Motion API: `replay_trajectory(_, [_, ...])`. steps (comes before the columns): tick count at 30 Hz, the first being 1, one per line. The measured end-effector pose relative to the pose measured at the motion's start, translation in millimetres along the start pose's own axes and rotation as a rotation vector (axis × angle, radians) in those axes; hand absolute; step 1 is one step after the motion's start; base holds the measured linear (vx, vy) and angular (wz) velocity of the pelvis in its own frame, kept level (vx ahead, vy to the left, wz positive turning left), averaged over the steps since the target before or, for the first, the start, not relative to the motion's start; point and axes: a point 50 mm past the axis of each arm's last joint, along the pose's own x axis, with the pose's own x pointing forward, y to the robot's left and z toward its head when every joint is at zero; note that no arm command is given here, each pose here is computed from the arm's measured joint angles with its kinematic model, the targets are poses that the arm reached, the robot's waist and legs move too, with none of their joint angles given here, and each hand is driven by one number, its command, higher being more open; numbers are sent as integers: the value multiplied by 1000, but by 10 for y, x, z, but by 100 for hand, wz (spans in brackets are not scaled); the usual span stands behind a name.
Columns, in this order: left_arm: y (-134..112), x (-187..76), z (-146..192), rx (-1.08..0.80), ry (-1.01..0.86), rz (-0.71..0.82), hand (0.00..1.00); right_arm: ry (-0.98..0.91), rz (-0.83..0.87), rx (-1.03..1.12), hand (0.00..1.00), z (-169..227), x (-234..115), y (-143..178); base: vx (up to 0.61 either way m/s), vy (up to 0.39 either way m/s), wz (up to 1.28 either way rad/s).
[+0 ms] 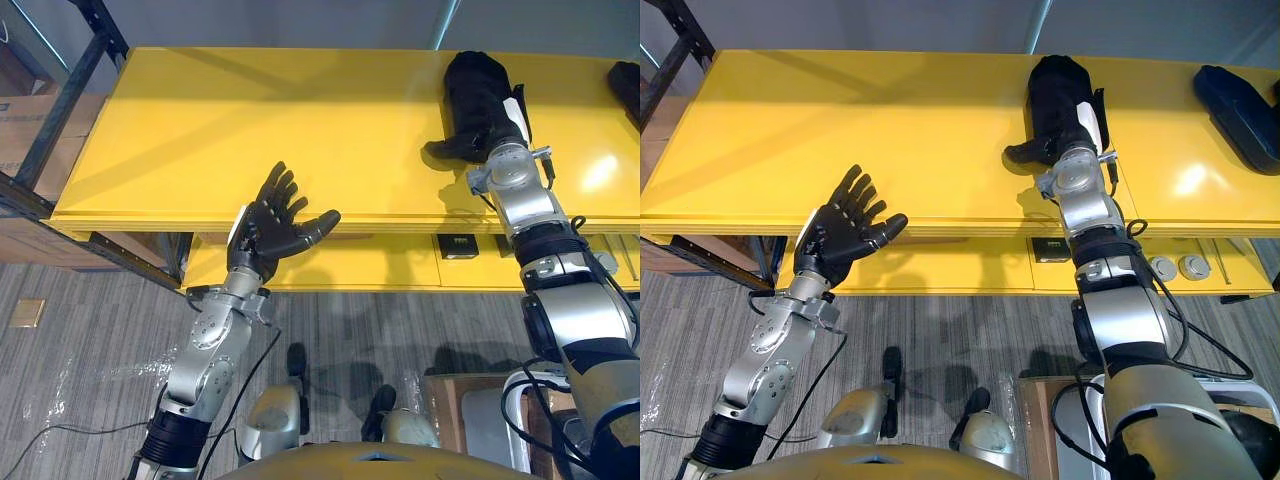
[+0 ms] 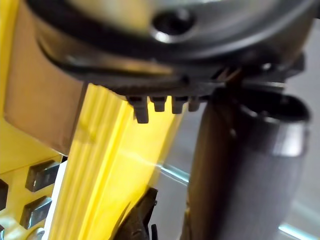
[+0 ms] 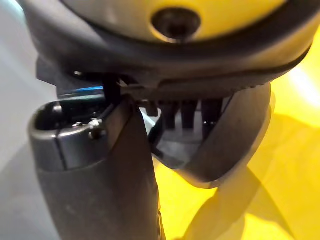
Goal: Walk over and take three plastic housings, then place them on the shelf
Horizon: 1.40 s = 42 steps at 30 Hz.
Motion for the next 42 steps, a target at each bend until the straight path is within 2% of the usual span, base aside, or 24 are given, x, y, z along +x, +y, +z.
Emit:
replay_trajectory(10, [43, -121, -127, -10, 67, 19, 100, -24, 71, -2, 100, 79, -16, 3, 1, -6, -2])
replay_trajectory(21, [95, -231, -206, -18, 104, 48, 100, -21, 90, -115, 100, -220, -190, -72, 27, -8, -2])
replay_trajectory(36, [147, -350, -290, -27, 145, 94, 100, -394, -126, -49, 100, -14, -665, -229, 6, 4, -4])
replay_trajectory(42, [166, -409, -321, -31, 159, 120, 100, -437, -220, 33, 100, -113, -819, -211, 49, -1, 0])
